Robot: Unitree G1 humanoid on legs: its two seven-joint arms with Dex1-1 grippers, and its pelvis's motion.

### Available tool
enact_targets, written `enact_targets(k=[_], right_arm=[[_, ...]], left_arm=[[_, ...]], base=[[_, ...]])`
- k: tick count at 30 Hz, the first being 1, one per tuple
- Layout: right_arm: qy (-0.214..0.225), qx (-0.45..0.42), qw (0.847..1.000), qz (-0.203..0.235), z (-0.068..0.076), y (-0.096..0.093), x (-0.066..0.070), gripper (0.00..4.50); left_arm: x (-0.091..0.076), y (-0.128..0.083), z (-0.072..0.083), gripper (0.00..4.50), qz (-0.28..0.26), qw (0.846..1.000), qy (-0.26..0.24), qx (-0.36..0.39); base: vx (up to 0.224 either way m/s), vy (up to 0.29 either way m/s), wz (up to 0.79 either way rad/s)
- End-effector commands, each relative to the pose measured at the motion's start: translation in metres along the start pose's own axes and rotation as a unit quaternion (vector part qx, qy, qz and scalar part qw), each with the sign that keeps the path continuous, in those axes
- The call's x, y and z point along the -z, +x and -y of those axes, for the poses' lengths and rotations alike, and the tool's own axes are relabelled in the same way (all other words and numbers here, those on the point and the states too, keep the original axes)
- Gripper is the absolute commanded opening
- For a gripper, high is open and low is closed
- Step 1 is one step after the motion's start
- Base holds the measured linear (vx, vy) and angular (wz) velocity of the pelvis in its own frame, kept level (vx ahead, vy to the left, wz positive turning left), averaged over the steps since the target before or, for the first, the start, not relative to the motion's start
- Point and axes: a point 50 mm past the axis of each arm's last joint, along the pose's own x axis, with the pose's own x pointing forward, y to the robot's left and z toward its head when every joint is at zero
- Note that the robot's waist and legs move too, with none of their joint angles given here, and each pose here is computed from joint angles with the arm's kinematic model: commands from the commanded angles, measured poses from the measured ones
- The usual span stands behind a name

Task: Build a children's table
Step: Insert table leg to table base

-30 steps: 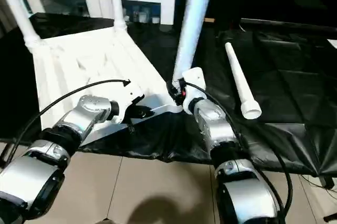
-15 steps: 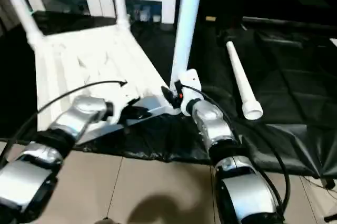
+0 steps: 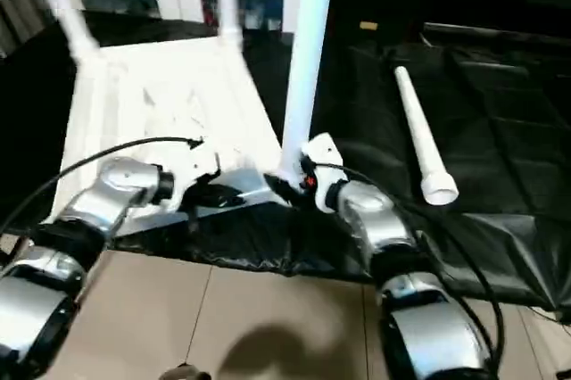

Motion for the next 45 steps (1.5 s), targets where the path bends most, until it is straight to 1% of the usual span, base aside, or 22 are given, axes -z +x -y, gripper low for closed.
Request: enact_targets(k=[1, 4, 5, 7, 13, 15, 18, 20, 22, 23, 25, 32, 33, 34, 35, 36, 38, 39, 40, 42, 43, 45], right_arm=[[-0.02, -0.023, 0.999, 0.01, 0.0, -0.003, -0.005, 3.96], [-0.029, -0.041, 0.999, 0.014, 0.0, -0.007, -0.006, 3.96], [-0.044, -0.062, 0.997, 0.01, -0.002, -0.01, -0.005, 3.96], [-0.05, -0.069, 0.996, 0.008, -0.002, -0.01, -0.005, 3.96], [-0.048, -0.095, 0.994, 0.018, -0.006, -0.013, -0.004, 3.96], [-0.046, -0.1, 0.994, 0.02, -0.007, -0.014, -0.004, 3.69], [-0.04, -0.107, 0.993, 0.021, -0.009, -0.015, -0.002, 3.56], [-0.038, -0.111, 0.993, 0.021, -0.01, -0.015, -0.001, 3.26], [-0.036, -0.116, 0.992, 0.02, -0.011, -0.015, 0.0, 3.08], [-0.036, -0.117, 0.992, 0.021, -0.012, -0.015, 0.001, 3.08], [-0.033, -0.12, 0.992, 0.022, -0.012, -0.015, 0.001, 2.86], [-0.001, -0.106, 0.994, 0.029, -0.016, -0.013, 0.005, 2.75], [0.024, -0.037, 0.999, 0.028, -0.015, -0.008, 0.011, 2.75], [0.033, -0.009, 0.999, 0.027, -0.014, -0.006, 0.013, 2.75], [0.042, 0.041, 0.998, 0.019, -0.013, -0.003, 0.017, 2.75], [0.05, 0.071, 0.996, 0.014, -0.012, -0.001, 0.02, 2.75], [0.081, 0.134, 0.988, 0.007, -0.013, 0.005, 0.026, 2.75], [0.088, 0.155, 0.984, 0.002, -0.013, 0.007, 0.027, 2.75], [0.103, 0.185, 0.977, -0.004, -0.014, 0.011, 0.029, 2.75], [0.115, 0.21, 0.971, -0.006, -0.017, 0.017, 0.028, 2.75], [0.114, 0.215, 0.97, -0.001, -0.02, 0.022, 0.024, 2.75], [0.096, 0.218, 0.971, 0.011, -0.023, 0.027, 0.018, 2.75]], left_arm=[[-0.013, 0.006, 0.006, 0.0, 0.013, 0.998, 0.045, 0.048], [-0.011, 0.003, 0.006, 0.0, 0.006, 0.997, 0.048, 0.059], [-0.008, 0.001, 0.007, 0.0, -0.002, 0.996, 0.051, 0.071], [-0.007, 0.001, 0.008, 0.0, -0.004, 0.996, 0.052, 0.075], [-0.004, 0.0, 0.009, 0.0, -0.011, 0.995, 0.054, 0.085], [-0.003, -0.001, 0.009, 0.0, -0.014, 0.994, 0.054, 0.089], [-0.002, -0.001, 0.01, 0.0, -0.016, 0.994, 0.053, 0.094], [-0.001, -0.001, 0.01, 0.0, -0.017, 0.994, 0.052, 0.096], [0.0, -0.001, 0.01, 0.0, -0.019, 0.994, 0.052, 0.098], [0.0, -0.002, 0.01, 0.0, -0.02, 0.994, 0.051, 0.098], [0.0, -0.002, 0.01, 0.0, -0.02, 0.994, 0.05, 0.099], [0.003, 0.001, 0.01, 0.0, -0.02, 0.996, 0.025, 0.083], [0.0, 0.01, 0.005, 0.0, -0.016, 0.999, 0.002, 0.039], [-0.001, 0.013, 0.004, 0.0, -0.013, 1.0, -0.009, 0.02], [-0.005, 0.02, 0.003, 0.0, -0.004, 1.0, -0.023, -0.003], [-0.007, 0.025, 0.003, 0.0, -0.002, 1.0, -0.029, -0.012], [-0.013, 0.037, 0.004, 0.0, -0.002, 0.999, -0.031, -0.036], [-0.015, 0.042, 0.005, 0.0, 0.001, 0.999, -0.035, -0.041], [-0.02, 0.049, 0.006, 0.0, 0.01, 0.997, -0.043, -0.056], [-0.026, 0.058, 0.008, 0.0, 0.019, 0.996, -0.049, -0.066], [-0.03, 0.063, 0.01, 0.0, 0.021, 0.997, -0.043, -0.067], [-0.033, 0.069, 0.014, 0.0, 0.017, 0.998, -0.02, -0.062]], base=[[0.0, 0.0, 0.0], [0.0, 0.0, 0.0], [0.0, 0.0, 0.0], [0.0, 0.0, 0.0], [0.0, 0.0, 0.0], [0.0, 0.0, 0.0], [0.0, 0.0, 0.0], [0.0, 0.0, 0.0], [0.0, 0.0, 0.0], [0.0, 0.0, 0.0], [0.0, 0.0, 0.0], [0.0, 0.0, 0.0], [0.0, 0.0, 0.0], [0.0, 0.0, 0.0], [0.0, 0.0, 0.0], [0.0, 0.0, 0.0], [0.0, 0.0, 0.0], [0.0, 0.0, 0.0], [0.0, 0.0, 0.0], [0.0, 0.0, 0.0], [0.0, 0.0, 0.0], [0.0, 0.0, 0.0]])
